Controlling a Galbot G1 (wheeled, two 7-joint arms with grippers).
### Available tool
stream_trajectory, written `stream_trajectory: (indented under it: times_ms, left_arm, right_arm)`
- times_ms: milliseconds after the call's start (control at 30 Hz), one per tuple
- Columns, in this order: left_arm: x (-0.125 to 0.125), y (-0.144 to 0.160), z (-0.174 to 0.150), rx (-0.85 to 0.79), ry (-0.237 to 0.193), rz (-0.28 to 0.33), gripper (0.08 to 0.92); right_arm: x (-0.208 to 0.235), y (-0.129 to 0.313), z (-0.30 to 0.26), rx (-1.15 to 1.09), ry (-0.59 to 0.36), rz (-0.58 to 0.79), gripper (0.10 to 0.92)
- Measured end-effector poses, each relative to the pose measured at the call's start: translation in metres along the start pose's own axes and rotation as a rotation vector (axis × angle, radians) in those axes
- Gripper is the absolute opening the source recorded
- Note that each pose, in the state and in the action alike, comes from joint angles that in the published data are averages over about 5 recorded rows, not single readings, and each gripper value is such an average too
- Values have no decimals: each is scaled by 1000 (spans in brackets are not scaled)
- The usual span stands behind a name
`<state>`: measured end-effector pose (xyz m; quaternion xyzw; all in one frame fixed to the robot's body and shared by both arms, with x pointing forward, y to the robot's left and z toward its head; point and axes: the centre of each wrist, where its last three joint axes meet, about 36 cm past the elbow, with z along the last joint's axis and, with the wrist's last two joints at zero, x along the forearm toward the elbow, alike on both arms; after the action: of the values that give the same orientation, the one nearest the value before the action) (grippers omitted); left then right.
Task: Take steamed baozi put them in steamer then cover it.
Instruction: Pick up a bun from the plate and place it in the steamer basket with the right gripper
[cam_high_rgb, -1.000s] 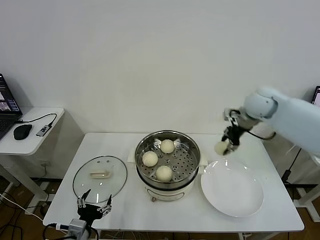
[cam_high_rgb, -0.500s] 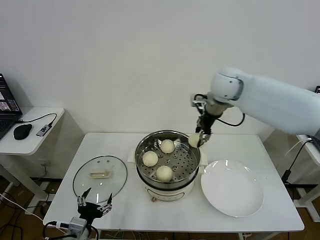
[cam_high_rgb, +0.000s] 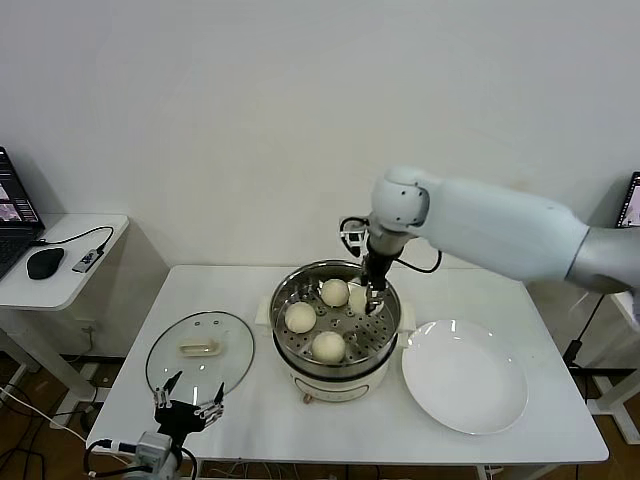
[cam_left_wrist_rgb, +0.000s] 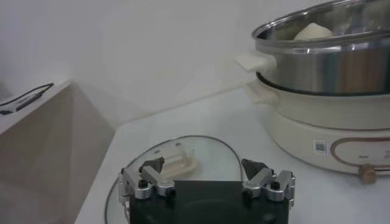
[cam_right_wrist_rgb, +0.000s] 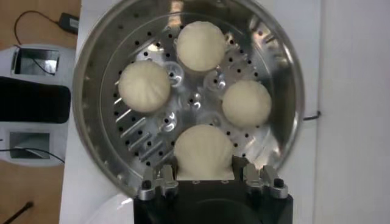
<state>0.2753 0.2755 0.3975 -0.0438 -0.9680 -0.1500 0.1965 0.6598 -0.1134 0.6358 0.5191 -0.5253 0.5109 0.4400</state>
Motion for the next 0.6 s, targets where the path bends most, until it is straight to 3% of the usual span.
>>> stream_trajectory:
  times_ms: [500,600]
  left_arm:
    - [-6,-2,3,4,6,12,823]
    - [-7,-2,3,5,5,12,823]
  right_arm:
    - [-45,1,-3,-12,40,-4,557]
    - [-47,1,-2,-15,42,-4,608]
